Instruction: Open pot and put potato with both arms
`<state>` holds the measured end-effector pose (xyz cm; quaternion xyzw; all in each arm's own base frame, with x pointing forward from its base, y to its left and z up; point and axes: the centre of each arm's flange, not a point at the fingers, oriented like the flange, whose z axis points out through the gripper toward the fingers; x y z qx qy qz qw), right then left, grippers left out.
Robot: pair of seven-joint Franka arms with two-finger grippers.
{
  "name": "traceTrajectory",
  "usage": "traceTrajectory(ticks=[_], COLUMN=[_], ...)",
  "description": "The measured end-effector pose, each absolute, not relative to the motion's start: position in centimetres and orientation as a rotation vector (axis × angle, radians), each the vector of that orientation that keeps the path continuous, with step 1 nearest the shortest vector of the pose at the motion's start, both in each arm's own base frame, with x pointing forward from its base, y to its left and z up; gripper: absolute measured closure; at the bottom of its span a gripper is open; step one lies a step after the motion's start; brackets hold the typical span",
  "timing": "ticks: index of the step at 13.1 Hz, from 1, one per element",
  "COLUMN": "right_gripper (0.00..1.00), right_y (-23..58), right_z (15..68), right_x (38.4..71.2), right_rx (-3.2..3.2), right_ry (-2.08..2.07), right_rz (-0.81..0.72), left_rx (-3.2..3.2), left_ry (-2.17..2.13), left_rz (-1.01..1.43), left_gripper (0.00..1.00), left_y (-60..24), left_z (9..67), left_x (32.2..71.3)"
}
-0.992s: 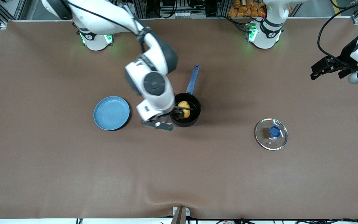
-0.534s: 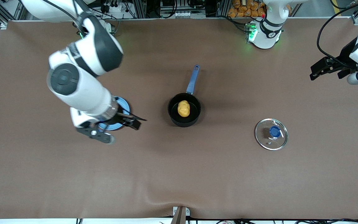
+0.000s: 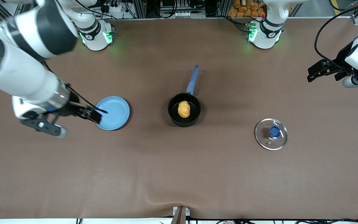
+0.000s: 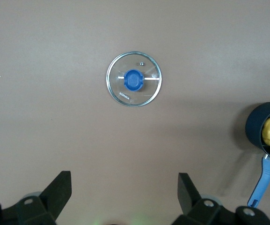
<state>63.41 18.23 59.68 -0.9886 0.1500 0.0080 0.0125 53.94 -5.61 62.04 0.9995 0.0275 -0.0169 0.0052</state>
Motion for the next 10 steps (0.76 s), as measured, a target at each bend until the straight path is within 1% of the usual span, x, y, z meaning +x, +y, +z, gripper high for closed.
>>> traceTrajectory(ticks=[4,8,10], right_gripper=[0.0,0.0,0.0], right_y=[14.2,11.2,6.1], right_z=[64.4,65.2,65.1], right_x=[60.4,56.3,54.2], right_rx=[-3.132,-3.194,-3.189], right_ry=[0.503,0.321,0.234], right_rz=[-0.019,-0.087,-0.067], left_rx=[3.129,3.129,3.129], left_ry=[0.088,0.091,0.092], left_rz=[-0.048,-0.043,-0.042], left_gripper=[0.0,0.0,0.0], left_y=[-5.5,-5.4,-5.4], left_z=[62.2,62.3,62.3], left_x=[54.0,54.0,54.0])
